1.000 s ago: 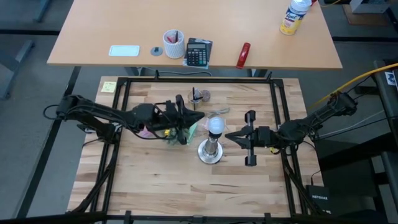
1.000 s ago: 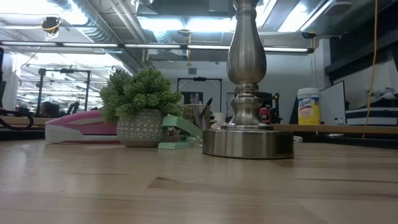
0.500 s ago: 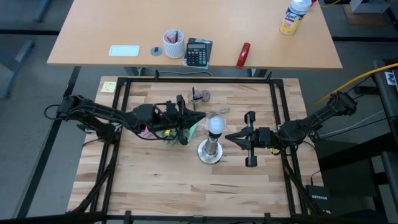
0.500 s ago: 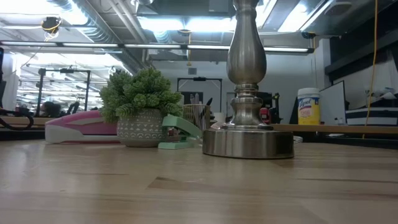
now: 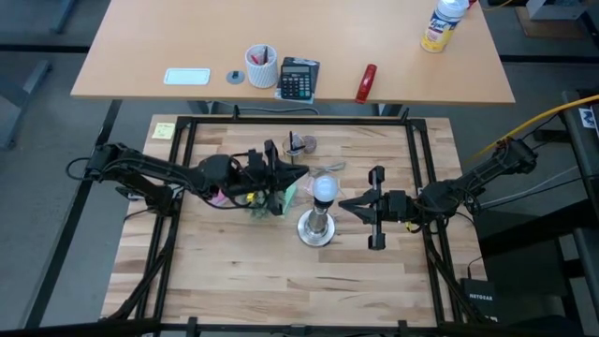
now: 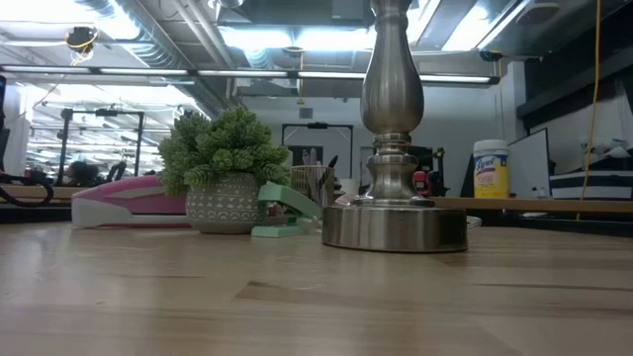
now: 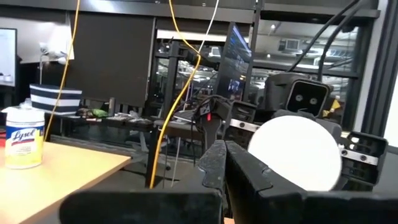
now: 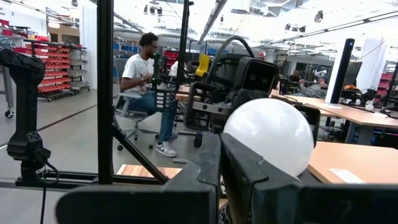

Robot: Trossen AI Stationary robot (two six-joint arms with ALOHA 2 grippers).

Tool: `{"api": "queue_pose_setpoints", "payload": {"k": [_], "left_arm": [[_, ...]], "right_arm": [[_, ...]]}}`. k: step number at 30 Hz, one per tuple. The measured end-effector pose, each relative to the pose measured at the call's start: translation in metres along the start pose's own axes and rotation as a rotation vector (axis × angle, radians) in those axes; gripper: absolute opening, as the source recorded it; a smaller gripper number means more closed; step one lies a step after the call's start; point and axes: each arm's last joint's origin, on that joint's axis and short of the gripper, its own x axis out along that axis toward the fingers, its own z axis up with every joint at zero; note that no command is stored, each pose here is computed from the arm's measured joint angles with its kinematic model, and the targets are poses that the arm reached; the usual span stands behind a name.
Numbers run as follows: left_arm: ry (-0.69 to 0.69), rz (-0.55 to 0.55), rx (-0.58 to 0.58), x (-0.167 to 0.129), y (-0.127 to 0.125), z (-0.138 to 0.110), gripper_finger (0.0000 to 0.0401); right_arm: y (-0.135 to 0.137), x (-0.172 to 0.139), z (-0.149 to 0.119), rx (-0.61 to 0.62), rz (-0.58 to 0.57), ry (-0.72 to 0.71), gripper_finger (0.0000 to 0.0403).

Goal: Screw lightbulb
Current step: Remove the lightbulb from the lamp

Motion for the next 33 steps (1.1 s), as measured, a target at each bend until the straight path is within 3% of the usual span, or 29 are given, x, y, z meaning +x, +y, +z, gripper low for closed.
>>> {"api": "queue_pose_setpoints", "payload": {"k": [16, 33], "left_arm": [[0.0, 0.012, -0.039, 0.001, 0.004, 0.0, 0.0001], [-0.007, -0.029, -0.065, 0.001, -0.012, -0.009, 0.0001]], "right_arm": [[0.0, 0.0, 0.001, 0.004, -0.001, -0.007, 0.0017], [-0.001, 0.0, 0.003, 0.014, -0.004, -0.024, 0.0017]]}}
